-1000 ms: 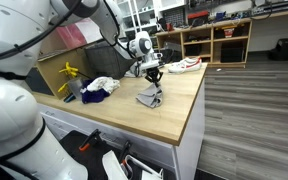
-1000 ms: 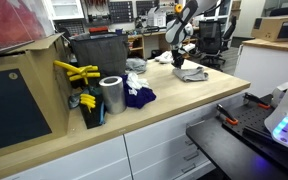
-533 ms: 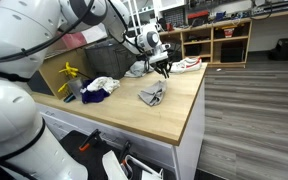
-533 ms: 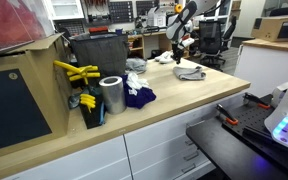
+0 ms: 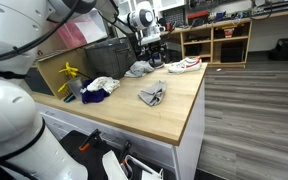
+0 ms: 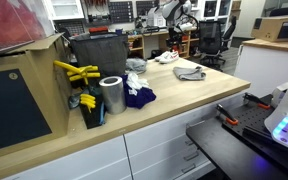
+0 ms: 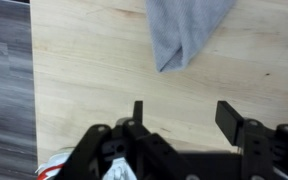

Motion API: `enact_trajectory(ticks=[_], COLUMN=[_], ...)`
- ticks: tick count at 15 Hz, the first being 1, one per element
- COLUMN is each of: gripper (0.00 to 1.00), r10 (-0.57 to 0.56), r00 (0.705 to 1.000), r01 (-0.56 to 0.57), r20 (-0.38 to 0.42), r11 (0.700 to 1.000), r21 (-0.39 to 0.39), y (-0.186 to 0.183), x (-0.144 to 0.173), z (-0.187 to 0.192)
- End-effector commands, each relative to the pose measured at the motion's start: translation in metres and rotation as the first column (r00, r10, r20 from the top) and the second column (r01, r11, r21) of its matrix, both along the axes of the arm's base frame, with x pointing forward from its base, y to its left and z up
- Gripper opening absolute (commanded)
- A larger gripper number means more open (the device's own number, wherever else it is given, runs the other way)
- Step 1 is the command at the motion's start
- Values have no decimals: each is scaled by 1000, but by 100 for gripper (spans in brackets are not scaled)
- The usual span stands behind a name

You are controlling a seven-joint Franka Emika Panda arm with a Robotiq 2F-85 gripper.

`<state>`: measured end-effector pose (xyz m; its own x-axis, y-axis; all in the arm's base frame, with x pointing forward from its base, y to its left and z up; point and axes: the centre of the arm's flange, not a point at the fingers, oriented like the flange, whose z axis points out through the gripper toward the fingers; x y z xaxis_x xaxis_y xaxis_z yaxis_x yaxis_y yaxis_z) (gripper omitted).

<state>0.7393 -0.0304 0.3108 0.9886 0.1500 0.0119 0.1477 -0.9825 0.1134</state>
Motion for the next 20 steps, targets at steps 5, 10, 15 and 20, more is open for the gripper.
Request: enact_trajectory(ticks=[5,10,15,20], gripper=[100,100,100,100], r10=[-77,-110,-126,-118], r00=[996,992,985,978], r01=[80,112,127,122], r20=[-42,-68,-117,-171], r11=[995,993,992,992], r21=[61,30,1,16], y=[37,58,70,72], x=[-38,-58,-89,-84], z=[50,37,14,2])
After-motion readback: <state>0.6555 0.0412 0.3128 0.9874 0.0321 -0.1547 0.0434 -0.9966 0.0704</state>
